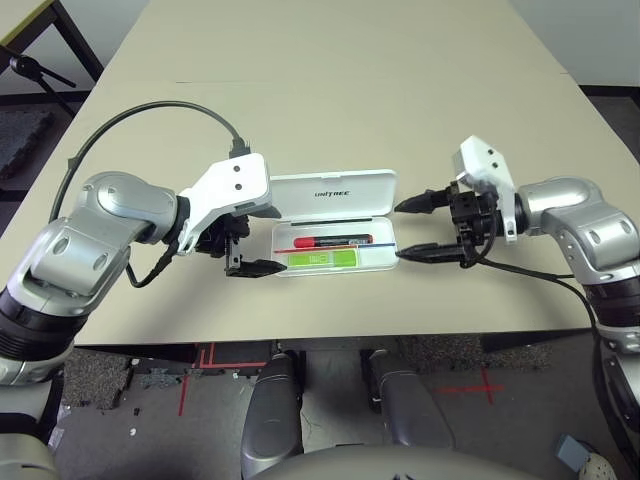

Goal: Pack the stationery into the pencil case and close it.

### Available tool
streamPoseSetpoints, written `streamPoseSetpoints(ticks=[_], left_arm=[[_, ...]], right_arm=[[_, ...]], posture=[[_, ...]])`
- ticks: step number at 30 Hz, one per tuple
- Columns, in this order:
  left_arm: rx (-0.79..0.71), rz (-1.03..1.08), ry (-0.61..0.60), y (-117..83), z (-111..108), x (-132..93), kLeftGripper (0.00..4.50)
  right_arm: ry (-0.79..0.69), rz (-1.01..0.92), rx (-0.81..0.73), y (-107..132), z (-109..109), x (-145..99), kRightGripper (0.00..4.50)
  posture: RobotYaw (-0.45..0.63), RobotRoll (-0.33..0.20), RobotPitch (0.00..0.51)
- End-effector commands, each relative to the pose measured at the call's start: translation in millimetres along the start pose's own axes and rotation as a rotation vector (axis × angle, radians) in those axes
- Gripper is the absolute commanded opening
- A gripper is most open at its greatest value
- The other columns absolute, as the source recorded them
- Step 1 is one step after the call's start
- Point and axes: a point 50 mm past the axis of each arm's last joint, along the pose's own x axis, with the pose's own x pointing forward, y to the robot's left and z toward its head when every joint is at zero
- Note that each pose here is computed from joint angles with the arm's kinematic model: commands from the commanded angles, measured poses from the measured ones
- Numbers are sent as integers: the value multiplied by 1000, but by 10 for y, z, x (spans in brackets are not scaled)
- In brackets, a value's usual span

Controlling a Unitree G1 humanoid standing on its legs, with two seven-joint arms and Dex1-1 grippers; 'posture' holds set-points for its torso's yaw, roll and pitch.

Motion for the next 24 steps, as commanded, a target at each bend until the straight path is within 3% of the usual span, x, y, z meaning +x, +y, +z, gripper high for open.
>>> streamPoseSetpoints(ticks=[1, 6, 12, 17, 24], left_arm=[[14, -8, -7, -33, -6, 47, 4487], [17, -7, -8, -29, -20, 77, 4487], [22, -3, -9, -15, -26, 98, 4487], [26, 4, -8, -6, -22, 98, 4487], [26, 12, -3, -9, -22, 97, 4487]], right_arm=[[-103, -273, 84, -185, 174, -86, 4500], [-208, -561, 198, -356, 234, -113, 4500], [-176, -817, 347, -432, 28, 60, 4500], [-71, -937, 452, -441, -166, 192, 4500], [27, -930, 512, -390, -314, 314, 4500]], posture=[[-53, 0, 196], [-66, 0, 200], [-72, 0, 203], [-63, 0, 203], [-52, 0, 204]])
